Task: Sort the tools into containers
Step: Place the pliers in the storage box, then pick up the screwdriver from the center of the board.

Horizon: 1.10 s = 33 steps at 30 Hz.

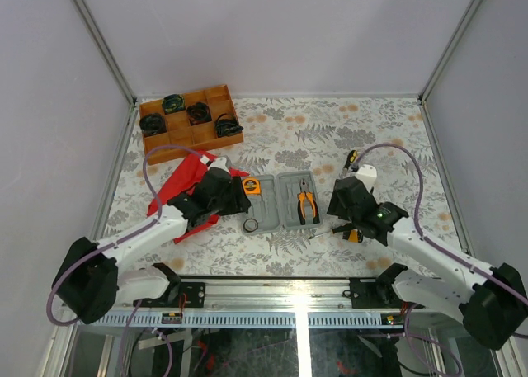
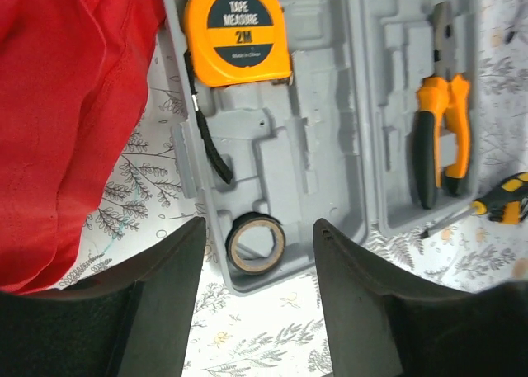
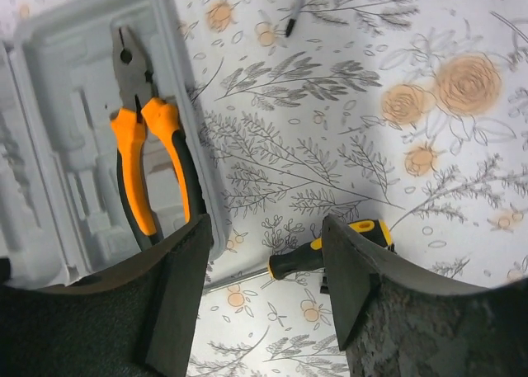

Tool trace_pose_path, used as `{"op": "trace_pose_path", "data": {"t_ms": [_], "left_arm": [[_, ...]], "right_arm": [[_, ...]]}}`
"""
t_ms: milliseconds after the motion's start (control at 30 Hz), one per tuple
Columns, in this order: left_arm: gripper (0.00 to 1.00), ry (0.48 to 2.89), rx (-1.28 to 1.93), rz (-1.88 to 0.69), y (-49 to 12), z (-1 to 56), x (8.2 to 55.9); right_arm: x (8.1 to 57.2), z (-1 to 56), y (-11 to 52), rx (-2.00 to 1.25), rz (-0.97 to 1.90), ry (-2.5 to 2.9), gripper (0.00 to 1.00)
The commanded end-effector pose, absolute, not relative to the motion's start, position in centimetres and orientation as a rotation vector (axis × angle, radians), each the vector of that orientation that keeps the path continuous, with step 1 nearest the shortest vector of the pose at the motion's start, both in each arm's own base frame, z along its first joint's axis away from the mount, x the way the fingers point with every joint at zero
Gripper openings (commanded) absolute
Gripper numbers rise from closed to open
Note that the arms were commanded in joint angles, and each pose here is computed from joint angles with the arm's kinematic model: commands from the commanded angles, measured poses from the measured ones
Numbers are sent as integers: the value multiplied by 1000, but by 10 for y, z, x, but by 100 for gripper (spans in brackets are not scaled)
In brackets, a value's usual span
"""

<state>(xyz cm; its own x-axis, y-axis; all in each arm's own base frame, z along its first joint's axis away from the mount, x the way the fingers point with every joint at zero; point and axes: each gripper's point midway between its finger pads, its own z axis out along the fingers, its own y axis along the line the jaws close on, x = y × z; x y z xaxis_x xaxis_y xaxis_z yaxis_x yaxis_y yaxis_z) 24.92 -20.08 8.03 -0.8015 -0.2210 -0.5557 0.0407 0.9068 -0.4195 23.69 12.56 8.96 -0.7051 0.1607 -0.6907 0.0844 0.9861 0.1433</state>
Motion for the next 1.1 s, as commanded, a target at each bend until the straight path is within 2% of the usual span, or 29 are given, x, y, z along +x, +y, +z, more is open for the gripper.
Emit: {"op": "trace_pose_path", "data": {"t_ms": [0, 233, 433, 700, 1067], "left_arm": [[56, 2350, -129, -613, -202, 122, 256], [59, 2264, -93, -624, -197, 168, 256], [59, 2268, 1, -638, -201, 185, 253], [59, 2301, 94, -600, -202, 179, 253], [59, 2321, 120, -615, -207, 175, 252]], "right_arm": [[237, 97, 101, 542, 119, 2216, 63], [224, 87, 67, 645, -47, 2199, 62], [220, 74, 72, 709, 51, 2218, 64], [216, 63, 82, 913, 181, 2194, 65], [217, 50, 83, 1108, 88, 2203, 66]]}}
